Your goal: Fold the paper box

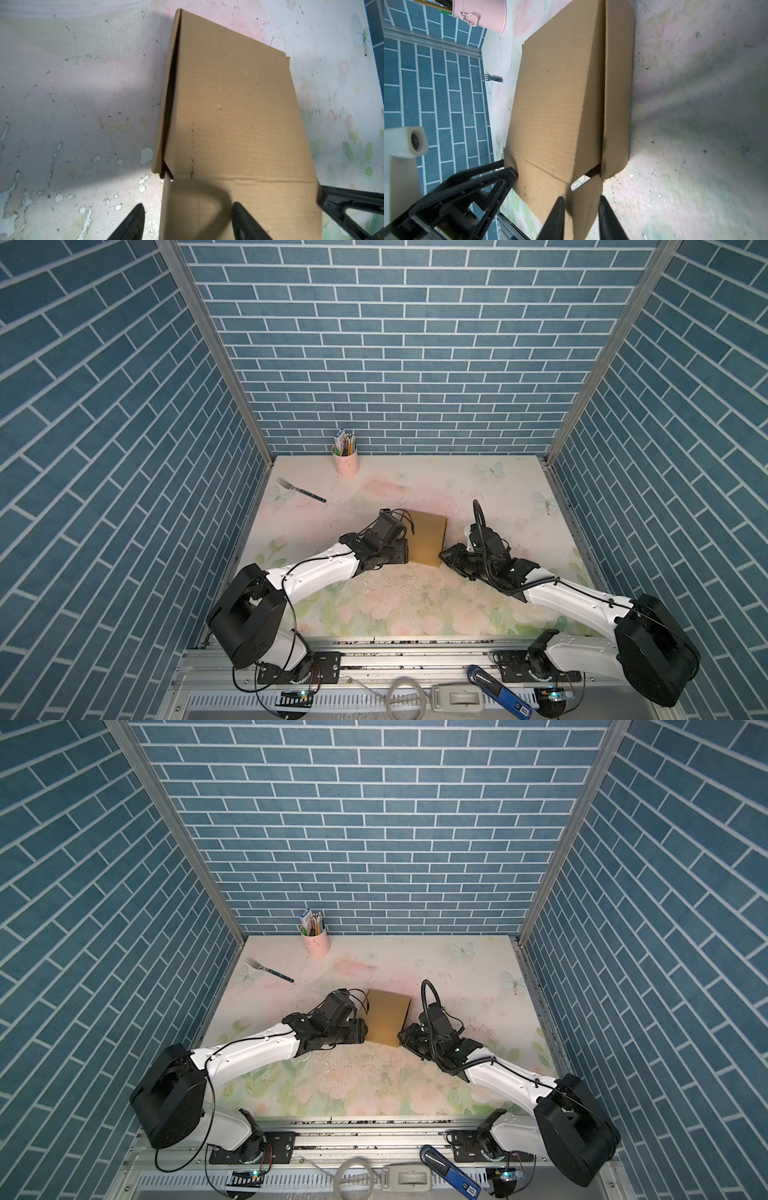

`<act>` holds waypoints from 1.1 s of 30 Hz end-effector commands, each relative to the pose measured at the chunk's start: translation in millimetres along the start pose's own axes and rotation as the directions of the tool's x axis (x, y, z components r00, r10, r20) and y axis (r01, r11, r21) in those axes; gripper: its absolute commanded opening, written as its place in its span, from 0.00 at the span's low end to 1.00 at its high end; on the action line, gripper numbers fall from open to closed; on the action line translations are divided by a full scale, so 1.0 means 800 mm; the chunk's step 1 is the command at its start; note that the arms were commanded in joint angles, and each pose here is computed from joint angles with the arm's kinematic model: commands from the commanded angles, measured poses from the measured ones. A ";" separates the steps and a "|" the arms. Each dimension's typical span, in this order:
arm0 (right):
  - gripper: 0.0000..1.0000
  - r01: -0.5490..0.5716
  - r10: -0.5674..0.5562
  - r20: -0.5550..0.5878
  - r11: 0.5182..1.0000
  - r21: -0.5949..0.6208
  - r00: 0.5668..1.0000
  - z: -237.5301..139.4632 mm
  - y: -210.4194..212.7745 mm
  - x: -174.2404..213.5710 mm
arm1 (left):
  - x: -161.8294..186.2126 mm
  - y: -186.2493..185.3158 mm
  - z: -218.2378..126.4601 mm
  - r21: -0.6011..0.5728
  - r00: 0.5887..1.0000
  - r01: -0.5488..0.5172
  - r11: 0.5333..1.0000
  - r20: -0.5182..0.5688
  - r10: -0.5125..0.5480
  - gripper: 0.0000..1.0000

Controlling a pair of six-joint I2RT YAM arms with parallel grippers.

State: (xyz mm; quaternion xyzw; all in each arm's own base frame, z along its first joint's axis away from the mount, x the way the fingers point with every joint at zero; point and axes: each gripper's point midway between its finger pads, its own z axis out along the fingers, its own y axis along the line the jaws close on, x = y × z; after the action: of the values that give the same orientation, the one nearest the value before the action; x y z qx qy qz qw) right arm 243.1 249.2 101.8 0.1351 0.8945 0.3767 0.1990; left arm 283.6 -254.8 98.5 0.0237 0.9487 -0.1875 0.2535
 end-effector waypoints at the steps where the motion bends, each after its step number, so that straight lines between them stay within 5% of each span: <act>1: 0.30 0.029 -0.029 0.025 1.000 0.008 0.999 -0.003 0.008 -0.010 | -0.004 0.005 -0.007 -0.028 1.000 -0.020 0.999 0.000 0.020 0.68; 20: 0.30 0.012 -0.012 0.009 0.998 -0.056 1.000 0.013 0.039 -0.018 | -0.013 -0.002 0.002 -0.009 1.000 -0.022 1.000 -0.006 0.022 0.69; 33: 0.29 0.001 -0.001 -0.004 1.000 -0.008 1.000 0.018 0.010 -0.006 | 0.000 0.004 0.018 -0.013 0.999 -0.013 1.000 -0.034 0.013 0.69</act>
State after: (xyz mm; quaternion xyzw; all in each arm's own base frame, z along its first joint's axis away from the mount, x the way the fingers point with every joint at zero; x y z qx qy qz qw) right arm 255.6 263.4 103.1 0.1251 0.8944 0.3809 0.1984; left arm 291.2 -258.1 94.0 0.0309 0.9508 -0.1841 0.2473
